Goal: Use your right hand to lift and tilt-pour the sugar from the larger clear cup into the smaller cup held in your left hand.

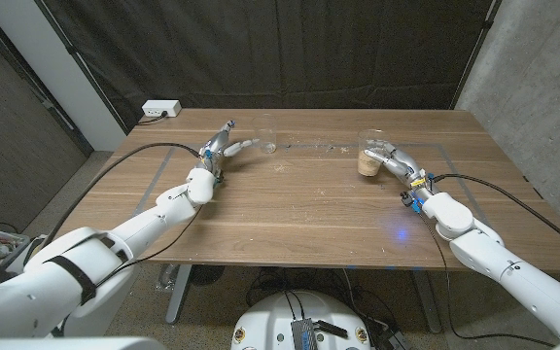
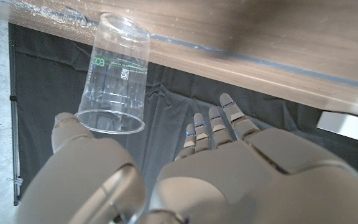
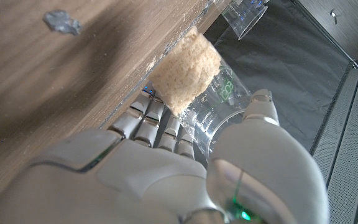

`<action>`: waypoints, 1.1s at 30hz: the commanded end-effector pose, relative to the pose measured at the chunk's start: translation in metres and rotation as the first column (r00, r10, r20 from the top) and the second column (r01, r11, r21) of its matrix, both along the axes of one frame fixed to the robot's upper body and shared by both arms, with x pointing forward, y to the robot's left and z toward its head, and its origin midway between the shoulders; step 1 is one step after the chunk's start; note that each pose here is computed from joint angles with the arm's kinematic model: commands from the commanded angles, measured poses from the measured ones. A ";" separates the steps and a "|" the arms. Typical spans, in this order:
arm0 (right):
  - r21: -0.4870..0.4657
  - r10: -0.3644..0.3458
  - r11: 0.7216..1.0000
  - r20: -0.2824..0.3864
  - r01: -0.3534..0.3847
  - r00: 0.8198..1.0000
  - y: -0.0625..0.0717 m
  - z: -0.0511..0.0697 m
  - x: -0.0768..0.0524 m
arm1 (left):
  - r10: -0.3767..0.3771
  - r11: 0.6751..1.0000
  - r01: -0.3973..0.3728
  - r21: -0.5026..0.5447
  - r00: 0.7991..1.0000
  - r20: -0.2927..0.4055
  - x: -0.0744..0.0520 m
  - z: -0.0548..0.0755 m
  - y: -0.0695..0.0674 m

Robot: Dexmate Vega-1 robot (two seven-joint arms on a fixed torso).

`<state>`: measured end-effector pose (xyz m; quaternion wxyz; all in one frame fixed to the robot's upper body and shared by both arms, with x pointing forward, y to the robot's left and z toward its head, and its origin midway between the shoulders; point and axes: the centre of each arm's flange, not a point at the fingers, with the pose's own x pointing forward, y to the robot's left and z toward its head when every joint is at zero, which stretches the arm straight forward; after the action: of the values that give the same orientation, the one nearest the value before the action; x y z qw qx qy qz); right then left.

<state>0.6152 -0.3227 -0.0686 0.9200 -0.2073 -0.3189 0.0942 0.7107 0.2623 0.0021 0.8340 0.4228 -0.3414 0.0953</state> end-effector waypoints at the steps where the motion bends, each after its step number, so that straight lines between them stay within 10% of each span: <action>1: -0.001 -0.004 1.000 0.008 0.004 1.000 -0.005 0.002 -0.005 | -0.003 0.999 0.004 0.035 1.000 -0.021 0.020 0.014 -0.013; 33: 0.028 -0.016 0.999 0.034 0.015 0.999 -0.019 -0.004 -0.012 | -0.036 0.999 0.040 0.012 0.977 -0.212 0.043 0.017 -0.052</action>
<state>0.6052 -0.3375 -0.0705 0.9180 -0.2023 -0.3305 0.0839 0.7487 0.2237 0.0162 0.8517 0.4404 -0.2793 0.0515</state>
